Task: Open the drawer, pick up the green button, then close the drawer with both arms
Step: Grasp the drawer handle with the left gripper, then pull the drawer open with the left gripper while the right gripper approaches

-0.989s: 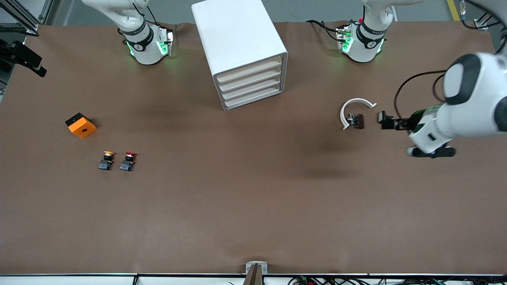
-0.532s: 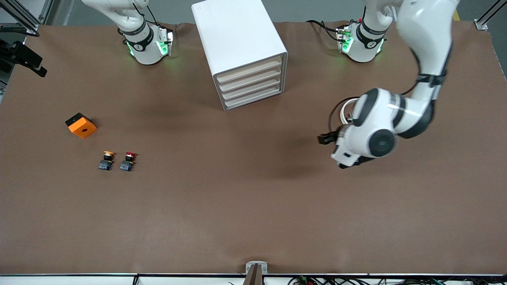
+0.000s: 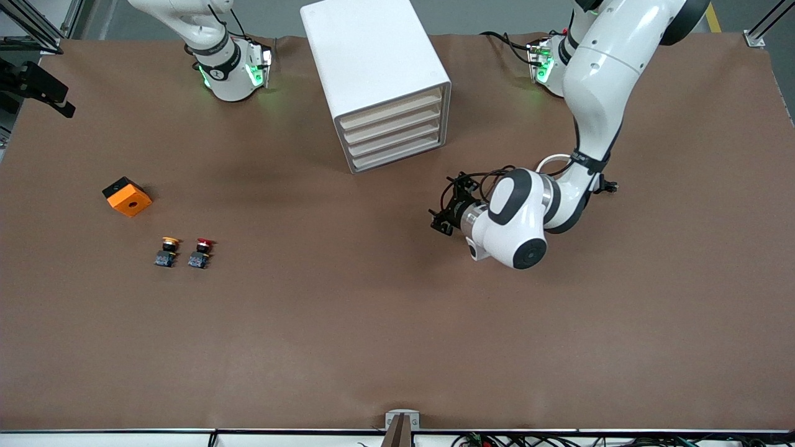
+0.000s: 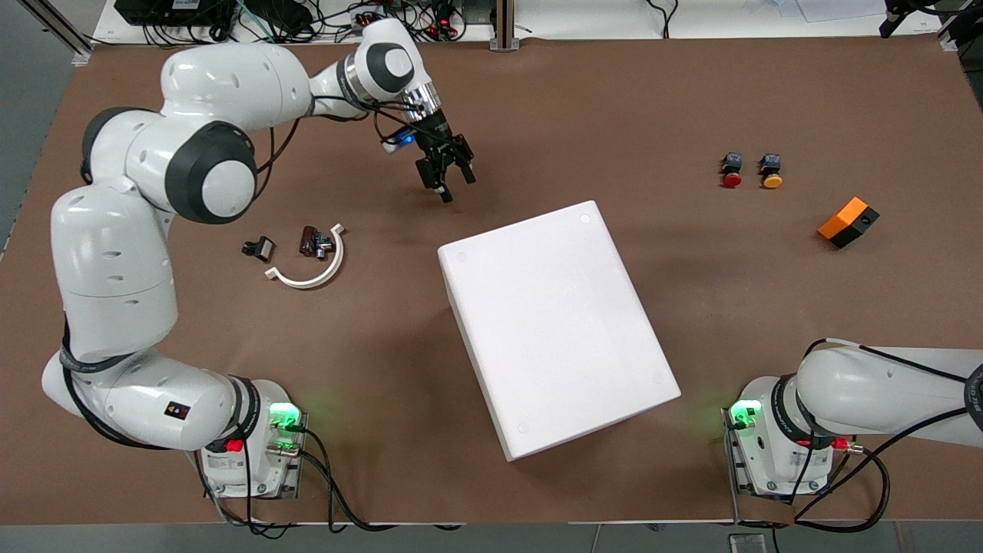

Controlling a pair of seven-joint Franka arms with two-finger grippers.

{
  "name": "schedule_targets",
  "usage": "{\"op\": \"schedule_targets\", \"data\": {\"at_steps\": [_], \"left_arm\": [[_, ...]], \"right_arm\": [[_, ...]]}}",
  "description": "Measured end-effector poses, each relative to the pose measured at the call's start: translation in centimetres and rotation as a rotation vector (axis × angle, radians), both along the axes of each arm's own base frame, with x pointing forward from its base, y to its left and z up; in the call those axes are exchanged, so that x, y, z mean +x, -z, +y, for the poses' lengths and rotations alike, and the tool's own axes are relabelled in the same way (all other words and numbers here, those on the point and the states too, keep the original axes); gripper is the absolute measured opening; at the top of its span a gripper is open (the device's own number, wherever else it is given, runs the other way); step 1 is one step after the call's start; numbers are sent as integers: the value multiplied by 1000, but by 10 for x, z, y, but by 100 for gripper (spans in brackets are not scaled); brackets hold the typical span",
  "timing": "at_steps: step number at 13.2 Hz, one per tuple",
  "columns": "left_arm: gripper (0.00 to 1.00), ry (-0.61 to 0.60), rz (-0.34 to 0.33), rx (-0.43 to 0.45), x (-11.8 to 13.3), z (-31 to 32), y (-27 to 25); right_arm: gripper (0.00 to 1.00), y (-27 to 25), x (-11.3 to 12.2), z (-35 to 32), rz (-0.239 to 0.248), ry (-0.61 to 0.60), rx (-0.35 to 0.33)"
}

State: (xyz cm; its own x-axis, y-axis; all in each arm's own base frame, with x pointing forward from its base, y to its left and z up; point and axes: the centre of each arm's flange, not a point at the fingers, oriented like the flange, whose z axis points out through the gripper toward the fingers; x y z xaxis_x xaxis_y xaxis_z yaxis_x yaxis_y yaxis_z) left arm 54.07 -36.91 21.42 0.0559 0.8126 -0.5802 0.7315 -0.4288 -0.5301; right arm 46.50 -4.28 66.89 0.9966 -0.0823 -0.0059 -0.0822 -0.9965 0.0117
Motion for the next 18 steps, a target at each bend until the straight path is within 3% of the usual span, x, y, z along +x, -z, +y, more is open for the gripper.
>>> {"op": "schedule_targets", "data": {"at_steps": [3,7,15,17,18], "left_arm": [[100,-36,260,131,-46,-27,41],[100,-69,435,244,-88,-60,52],[100,-79,567,381,-119,-55,83],[100,-69,589,395,-125,-57,84],[93,-60,592,397,-128,-59,84]], "right_arm": [[100,0,0,0,0,-1,0],[100,10,6,0,25,-2,2],[100,57,42,-3,101,-20,4],[100,84,60,-5,144,-26,5],[100,96,69,-8,163,-24,7]]}}
